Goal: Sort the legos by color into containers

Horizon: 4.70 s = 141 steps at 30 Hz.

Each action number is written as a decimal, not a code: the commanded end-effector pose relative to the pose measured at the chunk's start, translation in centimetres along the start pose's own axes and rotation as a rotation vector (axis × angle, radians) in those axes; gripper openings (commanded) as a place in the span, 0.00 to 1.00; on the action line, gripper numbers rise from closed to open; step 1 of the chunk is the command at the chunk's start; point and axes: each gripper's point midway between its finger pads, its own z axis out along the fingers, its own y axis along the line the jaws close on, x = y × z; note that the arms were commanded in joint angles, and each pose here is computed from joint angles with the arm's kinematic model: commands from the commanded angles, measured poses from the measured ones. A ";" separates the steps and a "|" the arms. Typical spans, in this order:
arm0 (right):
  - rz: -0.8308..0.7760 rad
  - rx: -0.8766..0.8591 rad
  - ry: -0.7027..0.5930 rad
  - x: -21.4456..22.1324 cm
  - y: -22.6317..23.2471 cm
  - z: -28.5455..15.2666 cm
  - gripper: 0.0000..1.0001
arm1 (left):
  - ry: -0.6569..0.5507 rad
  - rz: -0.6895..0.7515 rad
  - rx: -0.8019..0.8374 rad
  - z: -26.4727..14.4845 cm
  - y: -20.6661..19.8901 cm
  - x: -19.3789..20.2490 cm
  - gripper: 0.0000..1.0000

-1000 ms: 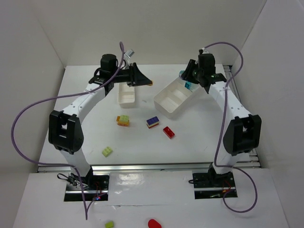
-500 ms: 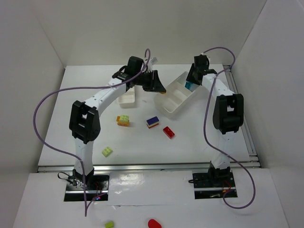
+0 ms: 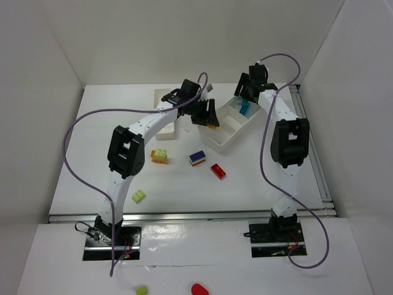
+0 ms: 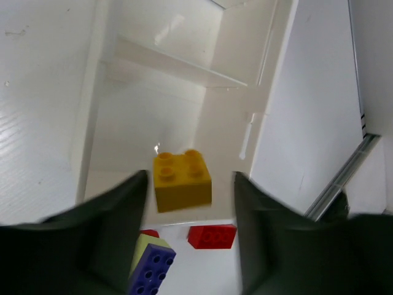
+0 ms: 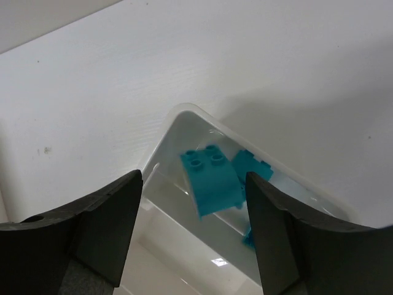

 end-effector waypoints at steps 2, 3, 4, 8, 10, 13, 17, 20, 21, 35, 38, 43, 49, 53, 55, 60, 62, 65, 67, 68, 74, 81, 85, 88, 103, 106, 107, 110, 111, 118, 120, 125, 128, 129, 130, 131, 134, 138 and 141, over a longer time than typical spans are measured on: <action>-0.016 -0.023 -0.057 -2.6 1.7 -2.9 0.76 | -0.038 0.035 -0.009 -1.2 -0.6 -1.7 0.82; -0.016 -0.015 -0.063 -2.4 1.4 -3.1 0.76 | -0.038 0.035 -0.009 -1.2 -0.6 -1.7 0.88; -0.013 -0.023 -0.081 -2.9 1.5 -3.7 0.77 | -0.056 0.044 -0.001 -1.7 -1.2 -2.3 0.92; -0.016 -0.008 -0.132 -4.5 1.3 -6.3 0.77 | -0.070 0.071 0.022 -2.4 -2.5 -2.7 0.94; -0.019 0.012 -0.111 -3.5 0.5 -6.9 0.77 | -0.075 0.074 0.024 -3.1 -2.9 -2.9 0.93; -0.025 0.003 -0.132 -2.8 -0.1 -9.6 0.75 | -0.133 0.096 -0.039 -5.8 -3.2 -3.9 0.83; -0.042 -0.043 -0.155 -1.4 0.8 -14.4 0.70 | -0.204 0.126 -0.230 -10.3 -0.9 -4.1 0.67; -0.075 -0.049 -0.108 1.8 1.2 -16.4 0.69 | -0.198 0.114 -0.431 -13.8 2.7 -1.7 0.61; -0.084 -0.058 -0.101 2.5 1.4 -16.8 0.67 | -0.196 0.108 -0.480 -14.7 3.5 -0.9 0.61; -0.873 -0.724 0.181 22.2 22.9 -24.3 0.78 | -0.287 -0.447 -0.777 -28.3 16.8 10.2 0.72; -1.041 -0.719 0.215 24.7 25.8 -23.1 0.82 | -0.307 -0.502 -0.780 -29.7 18.3 10.2 0.73; -1.121 -0.739 0.272 27.5 27.8 -19.8 0.87 | -0.349 -0.578 -0.775 -32.1 20.0 10.1 0.74; -1.150 -0.745 0.310 29.0 28.4 -18.1 0.84 | -0.355 -0.574 -0.757 -32.7 20.5 10.0 0.74; -1.155 -0.753 0.352 30.2 27.8 -17.8 0.78 | -0.349 -0.582 -0.758 -32.9 20.9 10.4 0.74; -1.158 -0.748 0.363 30.7 27.6 -17.4 0.71 | -0.347 -0.581 -0.749 -32.6 21.0 10.5 0.74; -1.144 -0.768 0.363 31.1 28.0 -17.2 0.55 | -0.340 -0.571 -0.721 -32.2 20.8 10.2 0.73; -1.133 -0.774 0.357 30.8 28.1 -17.0 0.48 | -0.329 -0.575 -0.708 -31.8 20.8 10.3 0.73; -1.118 -0.809 0.374 30.8 28.1 -17.2 0.38 | -0.318 -0.540 -0.664 -31.2 20.6 9.9 0.73; -1.069 -0.853 0.391 29.8 28.2 -18.0 0.31 | -0.314 -0.491 -0.588 -30.4 19.9 9.1 0.73; -1.038 -0.859 0.398 29.0 27.8 -17.9 0.30 | -0.330 -0.458 -0.547 -30.4 19.2 8.4 0.73; -0.888 -0.997 0.441 26.0 26.5 -21.1 0.26 | -0.346 -0.324 -0.365 -28.6 15.9 7.5 0.76; -0.709 -1.073 0.615 26.7 23.3 -22.5 0.24 | -0.257 -0.250 -0.180 -25.6 13.9 8.4 0.77; -0.615 -1.125 0.617 25.1 22.6 -24.1 0.23 | -0.171 -0.184 0.026 -22.3 10.9 9.7 0.85; -0.591 -1.142 0.633 24.4 22.0 -24.9 0.23 | -0.156 -0.106 0.121 -21.2 8.4 10.1 0.94; -0.533 -1.256 0.690 21.5 20.0 -28.9 0.21 | -0.097 0.194 0.353 -20.4 1.4 12.6 0.98; -0.539 -1.285 0.701 21.5 19.9 -29.6 0.21 | -0.102 0.214 0.341 -20.1 1.8 12.4 0.96; -0.532 -1.278 0.699 21.1 19.8 -29.5 0.21 | -0.103 0.219 0.355 -19.9 1.8 12.3 0.96; -0.535 -1.284 0.714 21.3 19.5 -29.8 0.21 | -0.094 0.219 0.400 -19.5 1.6 12.2 0.95; -0.530 -1.278 0.729 21.5 19.3 -29.9 0.21 | -0.093 0.220 0.410 -19.3 1.6 12.1 0.95; -0.515 -1.302 0.738 21.2 19.1 -30.3 0.21 | -0.052 0.235 0.536 -18.5 0.3 11.8 0.87; -0.518 -1.310 0.717 21.0 19.5 -30.1 0.21 | -0.043 0.241 0.556 -18.5 -0.2 12.0 0.84; -0.507 -1.316 0.704 20.5 19.6 -29.9 0.21 | -0.025 0.241 0.617 -18.6 -1.0 12.3 0.70; -0.498 -1.322 0.709 20.6 19.7 -29.7 0.21 | -0.027 0.251 0.642 -19.0 -1.5 12.0 0.45; -0.498 -1.322 0.709 20.6 19.7 -29.7 0.21 | -0.017 0.235 0.641 -18.8 -1.3 12.2 0.39; -0.494 -1.338 0.701 20.3 20.0 -30.0 0.21 | -0.025 0.252 0.642 -18.9 -1.4 11.9 0.31; -0.494 -1.338 0.701 20.3 20.1 -30.0 0.21 | -0.018 0.241 0.641 -18.9 -1.4 12.1 0.15; -0.492 -1.352 0.689 20.0 20.3 -30.0 0.23 | -0.015 0.241 0.641 -18.8 -1.3 12.0 0.00; -0.493 -1.335 0.680 20.0 20.4 -29.7 0.69 | -0.011 0.249 0.662 -19.0 -1.6 11.8 0.00; -0.496 -1.336 0.696 20.5 20.6 -29.6 0.78 | -0.010 0.249 0.673 -19.1 -1.7 11.9 0.00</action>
